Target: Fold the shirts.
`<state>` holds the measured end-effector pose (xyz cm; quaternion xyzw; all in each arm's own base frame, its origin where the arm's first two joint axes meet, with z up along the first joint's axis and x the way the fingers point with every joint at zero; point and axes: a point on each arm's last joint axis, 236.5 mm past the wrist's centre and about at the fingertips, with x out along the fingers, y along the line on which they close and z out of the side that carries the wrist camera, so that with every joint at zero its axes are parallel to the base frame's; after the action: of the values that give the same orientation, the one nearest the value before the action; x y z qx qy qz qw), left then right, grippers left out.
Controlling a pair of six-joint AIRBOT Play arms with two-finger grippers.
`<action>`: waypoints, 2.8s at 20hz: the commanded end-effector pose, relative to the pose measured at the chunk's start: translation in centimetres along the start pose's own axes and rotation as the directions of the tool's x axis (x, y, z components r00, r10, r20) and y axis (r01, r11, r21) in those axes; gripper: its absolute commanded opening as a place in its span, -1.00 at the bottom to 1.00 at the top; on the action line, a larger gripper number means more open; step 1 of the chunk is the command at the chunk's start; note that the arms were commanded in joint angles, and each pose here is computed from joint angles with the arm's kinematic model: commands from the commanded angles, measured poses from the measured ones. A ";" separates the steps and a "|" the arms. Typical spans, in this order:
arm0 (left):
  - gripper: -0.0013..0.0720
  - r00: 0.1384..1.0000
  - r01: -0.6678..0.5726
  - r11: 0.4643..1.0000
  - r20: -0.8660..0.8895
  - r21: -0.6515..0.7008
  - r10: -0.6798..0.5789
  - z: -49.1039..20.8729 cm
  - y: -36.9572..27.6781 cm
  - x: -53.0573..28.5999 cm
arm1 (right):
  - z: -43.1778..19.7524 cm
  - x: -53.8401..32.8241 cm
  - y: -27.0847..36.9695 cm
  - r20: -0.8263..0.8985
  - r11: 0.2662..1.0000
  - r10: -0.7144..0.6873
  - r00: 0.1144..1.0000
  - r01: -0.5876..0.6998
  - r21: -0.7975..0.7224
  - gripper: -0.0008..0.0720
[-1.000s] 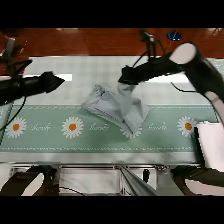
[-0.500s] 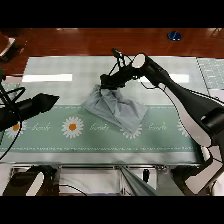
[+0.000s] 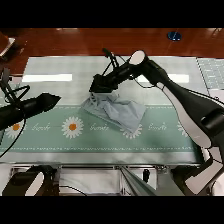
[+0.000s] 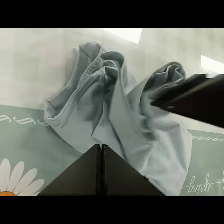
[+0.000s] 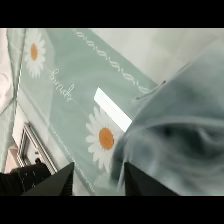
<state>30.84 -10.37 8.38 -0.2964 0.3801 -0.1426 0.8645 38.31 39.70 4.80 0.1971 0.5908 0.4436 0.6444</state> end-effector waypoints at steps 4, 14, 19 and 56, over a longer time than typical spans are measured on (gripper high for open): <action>-0.91 1.000 -0.007 1.000 -0.010 -0.009 0.007 -0.1 0.4 0.4 | -1.5 -11.8 -3.1 -0.001 0.968 -0.249 0.968 0.249 0.031 0.07; -0.91 1.000 -0.008 1.000 -0.017 -0.010 0.008 -0.3 0.4 0.4 | -14.2 -32.2 -16.6 0.300 0.580 -0.810 0.505 0.611 0.539 0.08; -0.91 0.999 -0.024 0.999 -0.037 -0.030 0.023 -1.5 1.5 1.0 | -20.0 -18.6 -20.4 0.323 0.700 -0.582 0.746 0.258 0.666 0.16; -0.91 0.998 -0.028 0.998 -0.058 -0.053 0.025 -2.5 2.1 1.4 | -5.0 -39.2 -2.8 0.467 0.848 -0.529 0.709 0.468 0.249 -0.93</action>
<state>29.91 -10.45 4.95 -0.3099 0.4128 -0.1300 0.8466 40.02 11.24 21.86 0.1616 0.4576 0.2197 0.8463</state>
